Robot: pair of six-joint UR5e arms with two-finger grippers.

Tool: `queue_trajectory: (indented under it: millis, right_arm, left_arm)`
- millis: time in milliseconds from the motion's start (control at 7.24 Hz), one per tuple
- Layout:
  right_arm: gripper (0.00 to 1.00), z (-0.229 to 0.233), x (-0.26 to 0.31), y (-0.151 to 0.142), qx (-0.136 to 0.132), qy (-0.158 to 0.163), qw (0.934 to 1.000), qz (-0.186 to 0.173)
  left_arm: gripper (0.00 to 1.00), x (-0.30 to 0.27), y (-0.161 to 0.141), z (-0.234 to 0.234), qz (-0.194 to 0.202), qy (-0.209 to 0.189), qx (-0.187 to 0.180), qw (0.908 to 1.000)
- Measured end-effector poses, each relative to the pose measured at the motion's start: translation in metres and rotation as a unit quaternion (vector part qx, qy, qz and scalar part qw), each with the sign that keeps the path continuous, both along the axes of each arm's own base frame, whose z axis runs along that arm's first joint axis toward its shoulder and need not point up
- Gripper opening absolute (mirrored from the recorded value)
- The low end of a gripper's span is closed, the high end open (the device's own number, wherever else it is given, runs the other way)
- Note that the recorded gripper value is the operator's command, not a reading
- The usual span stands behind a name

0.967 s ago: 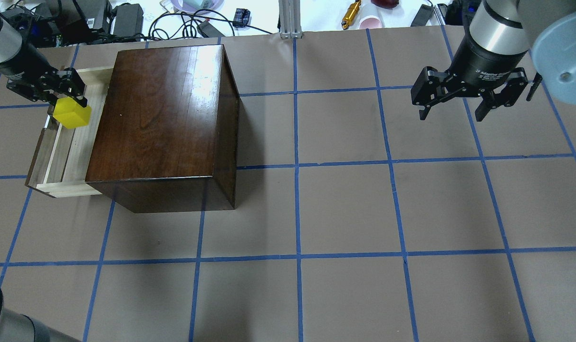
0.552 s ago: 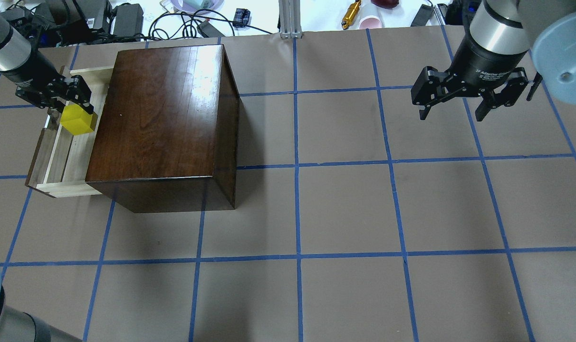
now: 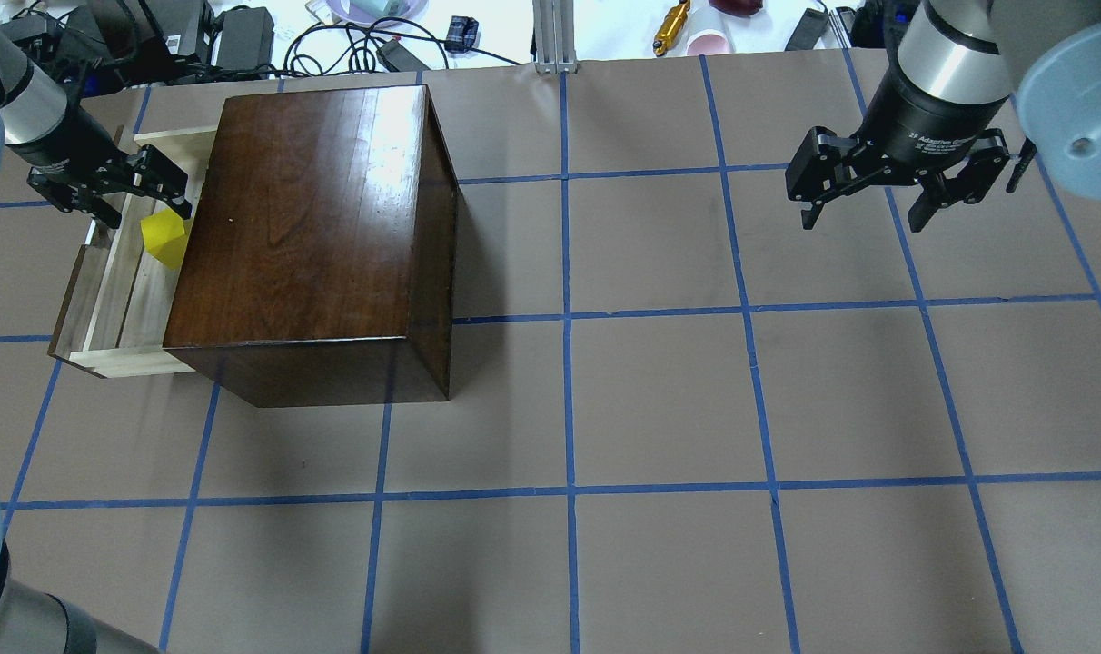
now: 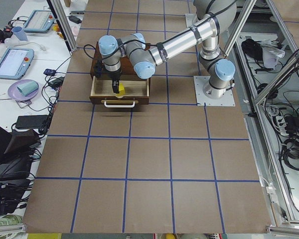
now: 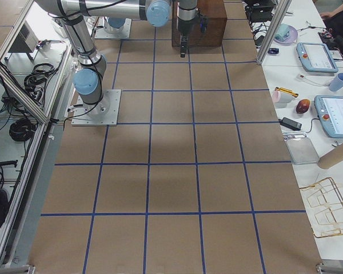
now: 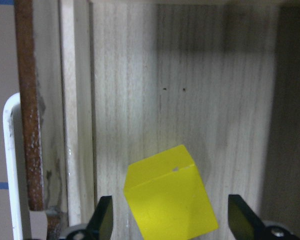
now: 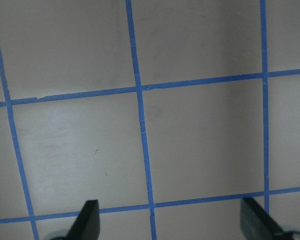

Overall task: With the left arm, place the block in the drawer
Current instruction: 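Open the left gripper to drop the yellow cube into the drawer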

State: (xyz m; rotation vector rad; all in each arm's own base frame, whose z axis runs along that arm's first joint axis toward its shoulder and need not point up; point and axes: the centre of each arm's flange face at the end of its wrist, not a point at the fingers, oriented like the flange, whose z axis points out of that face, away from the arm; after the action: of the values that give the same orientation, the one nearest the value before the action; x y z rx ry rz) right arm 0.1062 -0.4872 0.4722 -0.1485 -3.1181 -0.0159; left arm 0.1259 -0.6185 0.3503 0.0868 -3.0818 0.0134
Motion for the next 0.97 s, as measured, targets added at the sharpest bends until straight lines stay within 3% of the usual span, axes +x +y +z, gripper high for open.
queue_trajectory:
  millis: [414, 967]
  right_arm:
    - [1.0, 0.0, 0.0, 0.0, 0.0, 0.0, 1.0, 0.0]
    - [1.0, 0.0, 0.0, 0.0, 0.0, 0.0, 1.0, 0.0]
  left_arm:
    - [1.0, -0.011, 0.02, 0.051, 0.001, -0.008, -0.008, 0.9999]
    - [1.0, -0.073, 0.084, 0.144, -0.018, -0.013, -0.012, 0.9997]
